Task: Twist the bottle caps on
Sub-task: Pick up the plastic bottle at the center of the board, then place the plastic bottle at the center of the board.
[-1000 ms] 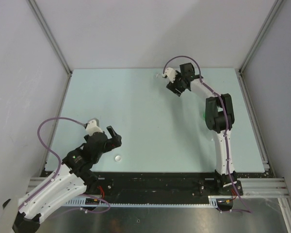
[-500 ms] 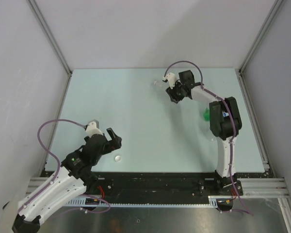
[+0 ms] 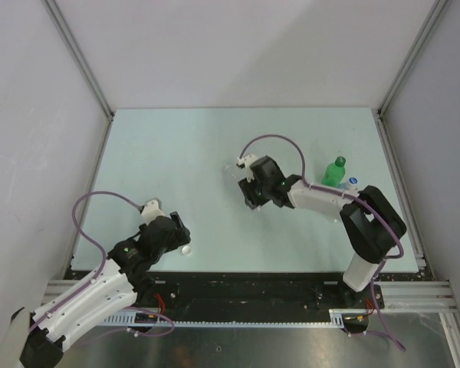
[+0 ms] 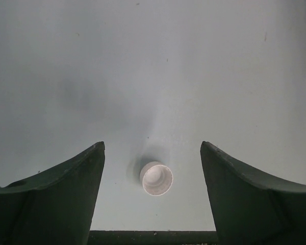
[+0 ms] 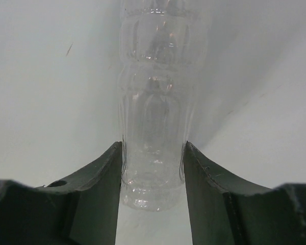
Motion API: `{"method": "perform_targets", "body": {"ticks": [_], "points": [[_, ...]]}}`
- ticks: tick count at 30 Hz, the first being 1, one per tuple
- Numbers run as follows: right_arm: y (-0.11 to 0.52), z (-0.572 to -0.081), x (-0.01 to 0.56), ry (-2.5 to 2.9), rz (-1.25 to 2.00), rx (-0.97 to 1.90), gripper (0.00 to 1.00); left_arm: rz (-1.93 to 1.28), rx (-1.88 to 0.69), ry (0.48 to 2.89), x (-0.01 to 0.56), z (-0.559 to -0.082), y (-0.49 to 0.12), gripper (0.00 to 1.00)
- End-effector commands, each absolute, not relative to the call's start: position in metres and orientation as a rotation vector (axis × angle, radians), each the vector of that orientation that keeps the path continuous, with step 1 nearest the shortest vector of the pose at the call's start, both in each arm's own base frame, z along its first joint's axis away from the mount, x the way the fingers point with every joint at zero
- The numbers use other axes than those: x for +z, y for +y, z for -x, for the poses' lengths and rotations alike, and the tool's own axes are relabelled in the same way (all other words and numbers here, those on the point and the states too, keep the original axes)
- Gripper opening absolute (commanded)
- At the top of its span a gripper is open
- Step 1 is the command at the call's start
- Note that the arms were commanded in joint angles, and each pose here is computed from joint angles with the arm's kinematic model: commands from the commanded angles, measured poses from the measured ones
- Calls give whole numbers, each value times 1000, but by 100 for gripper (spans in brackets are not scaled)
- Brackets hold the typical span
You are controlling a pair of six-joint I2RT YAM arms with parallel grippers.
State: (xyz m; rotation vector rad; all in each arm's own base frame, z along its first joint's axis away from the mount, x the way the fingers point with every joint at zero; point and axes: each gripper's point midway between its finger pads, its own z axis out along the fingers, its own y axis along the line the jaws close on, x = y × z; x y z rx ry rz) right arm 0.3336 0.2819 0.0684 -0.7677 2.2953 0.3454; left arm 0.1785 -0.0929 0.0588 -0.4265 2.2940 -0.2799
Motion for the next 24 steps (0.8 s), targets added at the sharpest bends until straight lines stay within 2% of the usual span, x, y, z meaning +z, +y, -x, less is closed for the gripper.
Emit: {"method": "perform_targets", "body": {"ticks": [1, 5, 8, 10, 20, 24], "points": [[305, -301, 91, 2248, 641, 550, 39, 497, -318, 2318, 49, -174, -96, 75], [315, -272, 85, 2258, 644, 648, 40, 541, -340, 2360, 40, -168, -101, 67], [315, -263, 76, 2286, 634, 647, 46, 525, -364, 2412, 35, -161, -107, 60], [313, -261, 72, 2299, 624, 640, 49, 524, -374, 2442, 31, -157, -110, 58], [319, -257, 83, 2257, 657, 680, 80, 514, -438, 2474, 30, -150, -117, 49], [319, -258, 85, 2252, 652, 675, 96, 514, -430, 2452, 34, -151, -114, 47]]}}
